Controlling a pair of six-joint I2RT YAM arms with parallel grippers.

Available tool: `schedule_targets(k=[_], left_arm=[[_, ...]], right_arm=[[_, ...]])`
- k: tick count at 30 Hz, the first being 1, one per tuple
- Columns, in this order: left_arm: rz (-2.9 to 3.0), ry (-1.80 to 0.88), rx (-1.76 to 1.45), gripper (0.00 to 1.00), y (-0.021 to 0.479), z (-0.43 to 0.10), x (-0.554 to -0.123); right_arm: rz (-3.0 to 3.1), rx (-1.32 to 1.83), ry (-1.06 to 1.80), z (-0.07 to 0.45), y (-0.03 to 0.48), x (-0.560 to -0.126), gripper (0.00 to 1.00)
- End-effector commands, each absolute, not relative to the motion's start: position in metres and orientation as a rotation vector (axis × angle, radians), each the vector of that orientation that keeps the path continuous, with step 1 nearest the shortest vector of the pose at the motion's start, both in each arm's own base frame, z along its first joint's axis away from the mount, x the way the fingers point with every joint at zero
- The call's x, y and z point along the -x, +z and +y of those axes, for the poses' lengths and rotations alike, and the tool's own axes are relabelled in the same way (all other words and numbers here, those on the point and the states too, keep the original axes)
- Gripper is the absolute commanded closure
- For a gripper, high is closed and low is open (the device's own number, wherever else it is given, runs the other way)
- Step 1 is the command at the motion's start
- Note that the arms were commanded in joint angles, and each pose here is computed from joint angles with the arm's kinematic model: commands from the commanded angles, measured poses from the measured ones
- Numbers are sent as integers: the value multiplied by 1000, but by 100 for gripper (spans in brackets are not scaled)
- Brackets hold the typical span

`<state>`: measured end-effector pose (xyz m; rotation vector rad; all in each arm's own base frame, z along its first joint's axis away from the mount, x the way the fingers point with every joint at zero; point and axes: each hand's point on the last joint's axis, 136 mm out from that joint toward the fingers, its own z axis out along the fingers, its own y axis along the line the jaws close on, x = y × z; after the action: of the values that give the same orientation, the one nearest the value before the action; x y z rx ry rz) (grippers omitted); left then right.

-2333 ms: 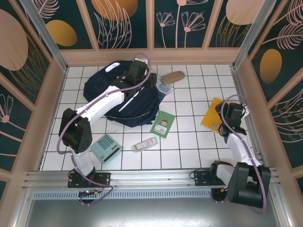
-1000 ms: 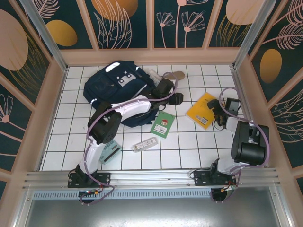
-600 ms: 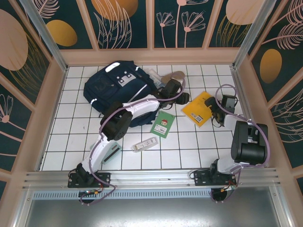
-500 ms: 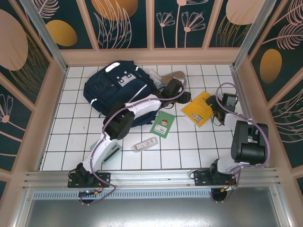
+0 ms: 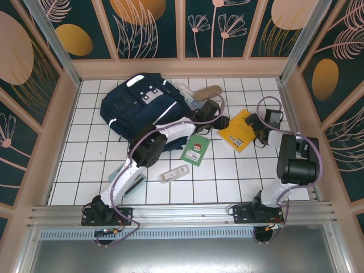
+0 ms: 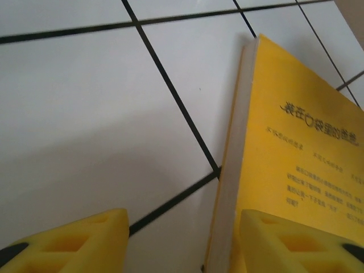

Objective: Pack books, pencil case, and school supplies into a backpack

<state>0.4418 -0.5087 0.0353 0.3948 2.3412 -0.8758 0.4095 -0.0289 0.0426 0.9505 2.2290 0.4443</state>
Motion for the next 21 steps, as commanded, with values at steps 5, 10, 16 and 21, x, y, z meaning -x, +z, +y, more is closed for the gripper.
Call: schedule_targets(k=[5, 10, 16, 21], left_arm=[[2383, -934, -355, 48, 52, -499, -398], [2357, -802, -339, 48, 60, -478, -404], [2354, -695, -400, 50, 54, -482, -418], [2339, -618, -427, 56, 48, -489, -435]], right_arm=[[2274, -718, 599, 29, 63, -429, 9], [2265, -719, 587, 28, 69, -424, 9], [2270, -742, 524, 20, 67, -403, 9], [2281, -742, 523, 21, 62, -387, 9]])
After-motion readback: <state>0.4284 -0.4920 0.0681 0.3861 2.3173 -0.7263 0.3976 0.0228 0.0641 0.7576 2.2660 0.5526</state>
